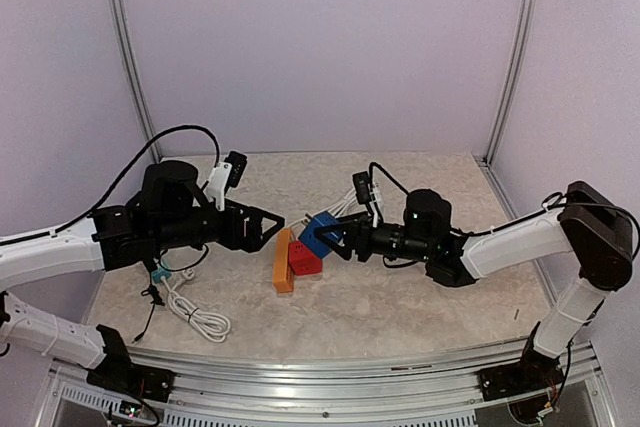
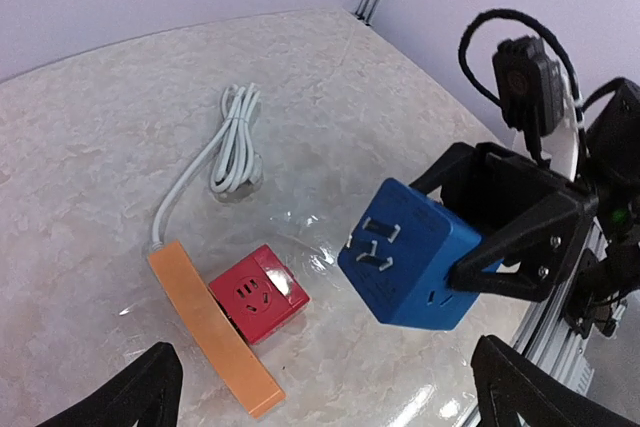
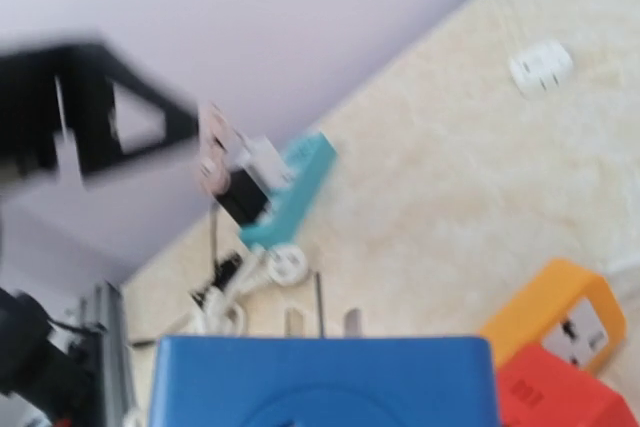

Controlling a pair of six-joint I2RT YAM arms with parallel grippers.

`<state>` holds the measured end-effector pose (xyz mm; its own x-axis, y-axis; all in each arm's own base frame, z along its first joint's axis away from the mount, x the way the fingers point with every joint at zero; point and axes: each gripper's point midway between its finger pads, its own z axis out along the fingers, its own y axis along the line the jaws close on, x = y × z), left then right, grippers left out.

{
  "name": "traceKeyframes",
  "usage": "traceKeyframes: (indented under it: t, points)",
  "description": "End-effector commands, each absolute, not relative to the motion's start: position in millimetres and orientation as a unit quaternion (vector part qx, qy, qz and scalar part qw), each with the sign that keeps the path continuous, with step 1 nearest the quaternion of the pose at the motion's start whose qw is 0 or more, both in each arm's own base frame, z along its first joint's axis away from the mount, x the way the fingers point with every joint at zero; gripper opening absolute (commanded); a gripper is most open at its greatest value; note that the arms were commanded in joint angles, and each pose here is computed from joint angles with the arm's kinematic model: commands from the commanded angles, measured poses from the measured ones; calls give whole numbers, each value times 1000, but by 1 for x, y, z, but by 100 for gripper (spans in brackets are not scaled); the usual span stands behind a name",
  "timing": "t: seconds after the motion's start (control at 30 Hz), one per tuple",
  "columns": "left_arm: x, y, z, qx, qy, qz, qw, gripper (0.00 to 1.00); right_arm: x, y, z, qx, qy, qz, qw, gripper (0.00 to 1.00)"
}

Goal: Pull the plug off the socket

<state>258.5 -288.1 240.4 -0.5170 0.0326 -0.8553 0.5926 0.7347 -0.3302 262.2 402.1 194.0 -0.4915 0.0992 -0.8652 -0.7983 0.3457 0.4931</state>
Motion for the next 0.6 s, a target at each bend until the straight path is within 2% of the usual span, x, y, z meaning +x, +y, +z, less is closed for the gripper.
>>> traceKeyframes:
  t: [0.0,0.27,0.57]
  points:
    - [233,-308,247,302,761,-272,505,99,261,400,225,-228,674,550,437,0]
    - [212,-344,234,395,701,-223,550,99,253,399,246,-183,646,614,416,0]
    - [230,-358,219,407,695,-154,572,98,246,402,239,-161,650,631,392,0]
